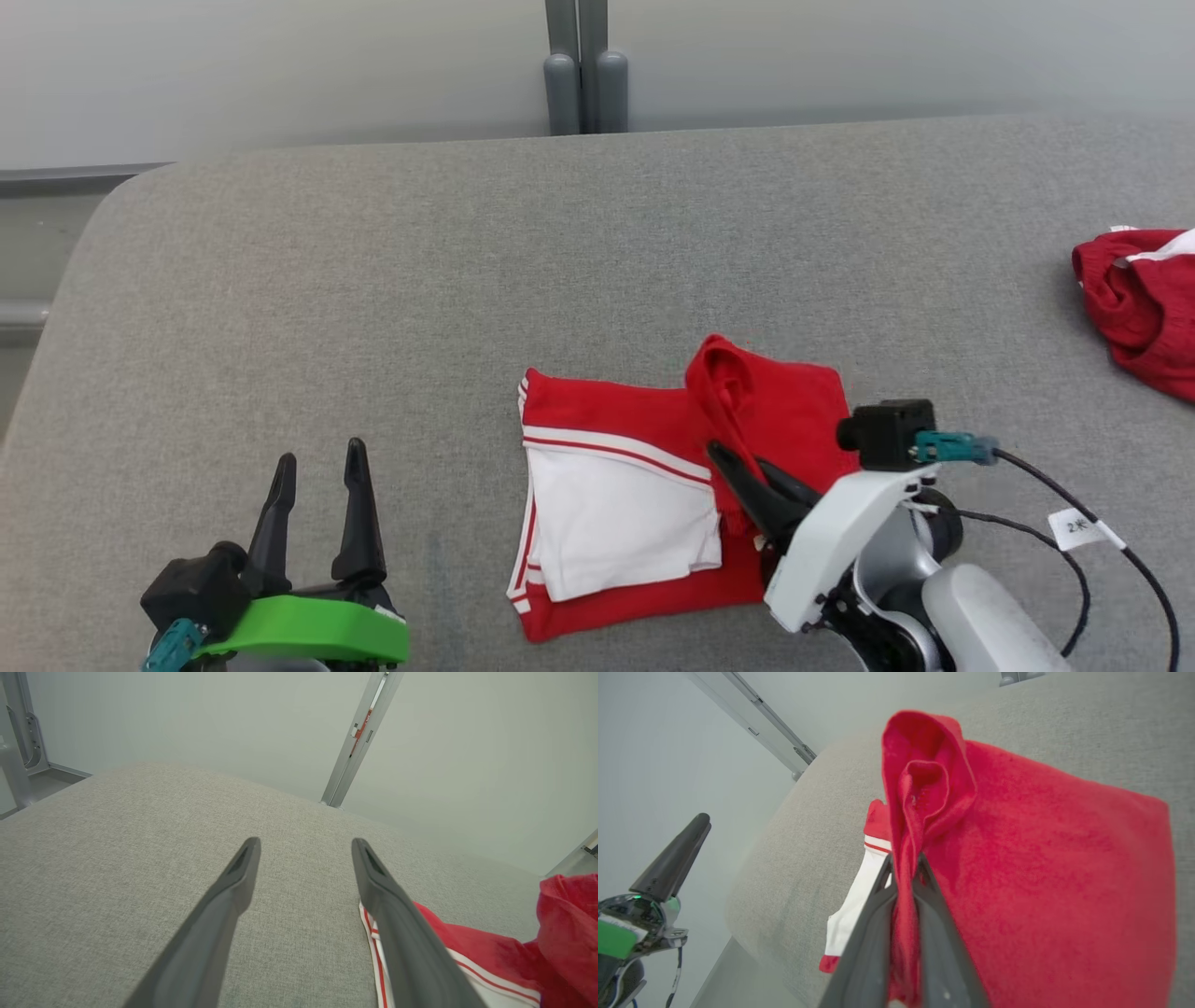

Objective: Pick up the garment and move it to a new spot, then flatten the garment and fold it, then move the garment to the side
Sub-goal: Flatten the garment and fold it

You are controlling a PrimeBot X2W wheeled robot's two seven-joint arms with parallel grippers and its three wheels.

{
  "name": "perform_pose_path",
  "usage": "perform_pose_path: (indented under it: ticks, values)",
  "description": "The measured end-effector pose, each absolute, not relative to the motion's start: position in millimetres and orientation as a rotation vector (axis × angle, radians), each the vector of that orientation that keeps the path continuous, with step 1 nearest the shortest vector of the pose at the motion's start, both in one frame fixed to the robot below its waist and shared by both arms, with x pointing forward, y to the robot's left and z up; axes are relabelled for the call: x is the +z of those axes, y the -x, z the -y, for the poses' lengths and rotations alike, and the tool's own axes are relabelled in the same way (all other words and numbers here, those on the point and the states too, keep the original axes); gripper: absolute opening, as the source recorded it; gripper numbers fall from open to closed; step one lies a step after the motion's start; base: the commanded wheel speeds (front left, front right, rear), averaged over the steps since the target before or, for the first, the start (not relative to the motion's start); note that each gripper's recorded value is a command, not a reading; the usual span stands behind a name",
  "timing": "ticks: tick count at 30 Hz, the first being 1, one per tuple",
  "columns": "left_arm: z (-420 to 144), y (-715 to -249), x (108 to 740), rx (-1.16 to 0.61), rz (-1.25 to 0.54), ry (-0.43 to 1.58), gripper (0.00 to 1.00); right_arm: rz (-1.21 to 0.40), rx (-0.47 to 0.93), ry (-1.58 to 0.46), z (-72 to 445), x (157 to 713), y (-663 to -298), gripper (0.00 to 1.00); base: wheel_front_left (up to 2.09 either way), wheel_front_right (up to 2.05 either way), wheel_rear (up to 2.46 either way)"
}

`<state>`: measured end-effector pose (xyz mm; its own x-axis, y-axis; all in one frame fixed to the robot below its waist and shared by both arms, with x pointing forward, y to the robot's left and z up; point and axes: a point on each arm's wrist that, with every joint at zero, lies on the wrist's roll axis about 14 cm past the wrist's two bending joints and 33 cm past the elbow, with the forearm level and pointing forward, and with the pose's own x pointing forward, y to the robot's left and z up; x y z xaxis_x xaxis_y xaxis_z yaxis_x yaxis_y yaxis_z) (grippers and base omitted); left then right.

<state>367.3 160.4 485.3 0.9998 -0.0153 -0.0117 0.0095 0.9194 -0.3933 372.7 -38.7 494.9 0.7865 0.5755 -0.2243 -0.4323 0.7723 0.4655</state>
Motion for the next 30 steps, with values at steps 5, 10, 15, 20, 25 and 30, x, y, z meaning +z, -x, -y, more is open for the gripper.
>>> perform_pose_path:
  ticks: [5,10,15,20,25,30]
  values:
    - [-163.0,-365.8,485.8,0.002,-0.010,0.413,1.00,-0.409,0.637,-0.423,0.9,486.5,-378.0,0.00,0.00,0.00,0.00]
    - [-165.9,-364.4,487.5,0.014,-0.001,0.421,1.00,-0.455,0.681,-0.416,-22.4,472.7,-382.0,0.00,0.00,0.00,0.00]
    - [-172.5,-361.8,485.6,0.039,-0.001,0.423,1.00,-0.510,0.709,-0.397,-38.7,455.2,-384.6,0.00,0.00,0.00,0.00]
    - [-177.1,-360.5,484.5,0.055,0.000,0.425,1.00,-0.542,0.760,-0.399,-57.1,447.1,-378.2,0.29,0.00,0.00,0.00]
    - [-177.4,-361.0,483.5,0.059,-0.001,0.427,1.00,-0.515,0.781,-0.436,-66.2,454.1,-378.9,1.00,0.00,0.00,0.00]
    - [-173.8,-363.0,484.9,0.045,0.003,0.424,1.00,-0.471,0.781,-0.494,-69.0,466.2,-382.3,1.00,0.00,0.00,0.00]
